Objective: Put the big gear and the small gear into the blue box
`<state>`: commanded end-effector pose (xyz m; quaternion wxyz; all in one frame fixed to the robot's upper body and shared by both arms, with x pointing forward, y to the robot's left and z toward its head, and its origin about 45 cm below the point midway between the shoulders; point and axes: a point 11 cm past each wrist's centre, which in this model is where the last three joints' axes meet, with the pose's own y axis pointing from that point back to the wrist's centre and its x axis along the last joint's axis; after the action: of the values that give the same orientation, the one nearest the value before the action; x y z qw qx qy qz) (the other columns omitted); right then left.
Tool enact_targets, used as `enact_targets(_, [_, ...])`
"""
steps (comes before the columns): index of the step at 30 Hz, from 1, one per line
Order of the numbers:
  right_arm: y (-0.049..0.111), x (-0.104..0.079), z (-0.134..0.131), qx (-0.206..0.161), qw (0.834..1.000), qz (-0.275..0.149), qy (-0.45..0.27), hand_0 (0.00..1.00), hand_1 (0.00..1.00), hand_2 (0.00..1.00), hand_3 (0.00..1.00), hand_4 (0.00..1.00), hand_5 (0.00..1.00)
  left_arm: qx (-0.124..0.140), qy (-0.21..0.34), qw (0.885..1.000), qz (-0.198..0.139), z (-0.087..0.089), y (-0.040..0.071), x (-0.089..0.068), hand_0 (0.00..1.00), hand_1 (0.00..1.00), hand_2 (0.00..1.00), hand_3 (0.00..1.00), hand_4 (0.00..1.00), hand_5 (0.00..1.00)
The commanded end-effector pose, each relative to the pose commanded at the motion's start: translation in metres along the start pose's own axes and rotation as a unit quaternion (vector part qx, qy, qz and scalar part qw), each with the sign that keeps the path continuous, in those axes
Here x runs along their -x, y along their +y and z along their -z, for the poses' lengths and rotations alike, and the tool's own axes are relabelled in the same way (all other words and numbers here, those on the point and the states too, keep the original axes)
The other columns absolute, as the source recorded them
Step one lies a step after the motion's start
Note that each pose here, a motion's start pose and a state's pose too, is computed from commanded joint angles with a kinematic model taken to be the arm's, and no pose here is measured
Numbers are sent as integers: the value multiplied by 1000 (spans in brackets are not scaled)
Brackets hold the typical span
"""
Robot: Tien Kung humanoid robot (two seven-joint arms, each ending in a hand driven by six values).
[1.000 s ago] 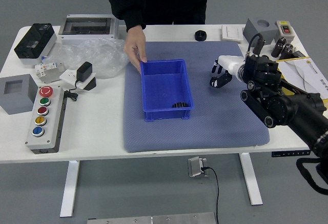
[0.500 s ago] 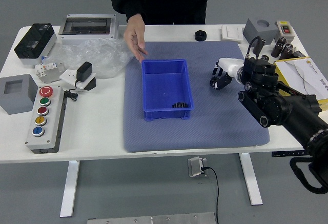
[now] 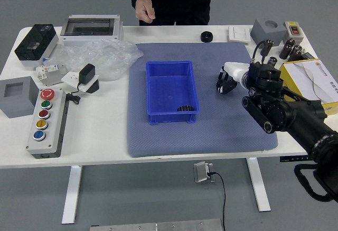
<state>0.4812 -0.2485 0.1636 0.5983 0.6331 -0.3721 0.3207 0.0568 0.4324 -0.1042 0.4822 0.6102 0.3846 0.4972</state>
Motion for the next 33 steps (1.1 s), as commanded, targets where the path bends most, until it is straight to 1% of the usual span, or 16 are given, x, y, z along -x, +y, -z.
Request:
enact_targets(1, [0,0,0,0,1000,-1,0,536,515,629,650,647,228,0,0,1000,0,0,0,0,824,833,834,825,522,99])
enact_targets(2, [0,0,0,1,1000,-2,0,561,477,573,616,587,219,0,0,1000,0,0,0,0,824,834,834,825,521,100])
enact_targets(7, [0,0,0,2,1000,-8,2,561,477,573,616,587,219,0,0,1000,0,0,0,0,824,834,834,825,521,100])
enact_targets(8, [0,0,0,3,1000,-10,2,569,442,509,568,634,82,0,0,1000,0,0,0,0,824,834,834,825,522,100])
enact_targets(13, [0,0,0,5,1000,-13,5,569,442,509,568,634,82,0,0,1000,0,0,0,0,824,834,834,825,522,100])
enact_targets(14, [0,0,0,5,1000,-13,5,566,425,487,546,667,32,0,0,1000,0,0,0,0,824,834,834,825,521,100])
enact_targets(18, [0,1,0,6,1000,-13,6,566,425,487,546,667,32,0,0,1000,0,0,0,0,824,834,834,825,521,100])
enact_targets(19, [0,1,0,6,1000,-13,5,563,410,469,519,694,47,0,0,1000,0,0,0,0,824,834,834,825,521,100])
enact_targets(24, [0,-1,-1,6,1000,-15,5,563,410,469,519,694,47,0,1,1000,0,0,0,0,824,834,834,825,521,100])
enact_targets(25, [0,-2,-2,7,1000,-16,4,563,410,469,519,694,47,0,1,1000,0,0,0,0,824,834,834,825,521,100])
enact_targets(26, [0,-3,-3,7,1000,-17,4,551,401,457,504,720,77,0,1,1000,-1,0,0,-1,824,834,833,825,521,100])
enact_targets(31, [2,-11,-7,9,1000,-27,3,551,401,457,504,720,77,0,2,1000,-1,0,0,-2,824,834,833,825,521,100])
enact_targets(33, [3,-15,-9,10,999,-31,4,556,399,453,499,704,65,1,3,1000,-2,0,0,-2,824,834,833,825,522,100])
